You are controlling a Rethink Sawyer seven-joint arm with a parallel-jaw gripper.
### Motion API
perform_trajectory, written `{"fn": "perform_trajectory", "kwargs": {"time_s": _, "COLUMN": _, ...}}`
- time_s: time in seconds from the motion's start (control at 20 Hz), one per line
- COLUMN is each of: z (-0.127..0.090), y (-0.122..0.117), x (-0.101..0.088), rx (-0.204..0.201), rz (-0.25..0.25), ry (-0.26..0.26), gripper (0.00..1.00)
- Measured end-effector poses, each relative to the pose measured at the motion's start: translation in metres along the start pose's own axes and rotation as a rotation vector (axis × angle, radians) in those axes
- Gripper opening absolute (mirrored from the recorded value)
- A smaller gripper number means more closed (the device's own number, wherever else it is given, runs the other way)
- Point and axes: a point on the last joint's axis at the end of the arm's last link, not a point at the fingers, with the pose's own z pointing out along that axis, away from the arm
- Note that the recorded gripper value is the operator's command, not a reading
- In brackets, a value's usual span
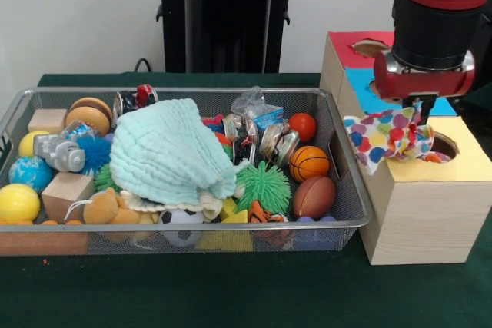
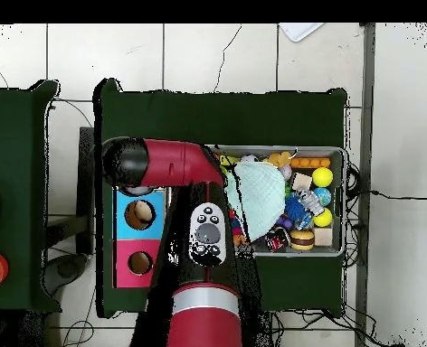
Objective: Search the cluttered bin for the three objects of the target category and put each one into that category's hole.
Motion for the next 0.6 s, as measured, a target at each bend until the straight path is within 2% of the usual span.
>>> {"fn": "perform_trajectory", "kwargs": {"time_s": 0.3, "z": 0.004, "y": 0.034, "x": 0.010, "rx": 0.003, "rz": -0.049, "ry": 0.004, "gripper": 0.00}}
{"fn": "perform_trajectory", "kwargs": {"time_s": 0.5, "z": 0.005, "y": 0.039, "x": 0.008, "rx": 0.011, "rz": -0.058, "ry": 0.000, "gripper": 0.00}}
{"fn": "perform_trajectory", "kwargs": {"time_s": 0.6, "z": 0.006, "y": 0.037, "x": 0.002, "rx": 0.016, "rz": -0.058, "ry": -0.011, "gripper": 0.00}}
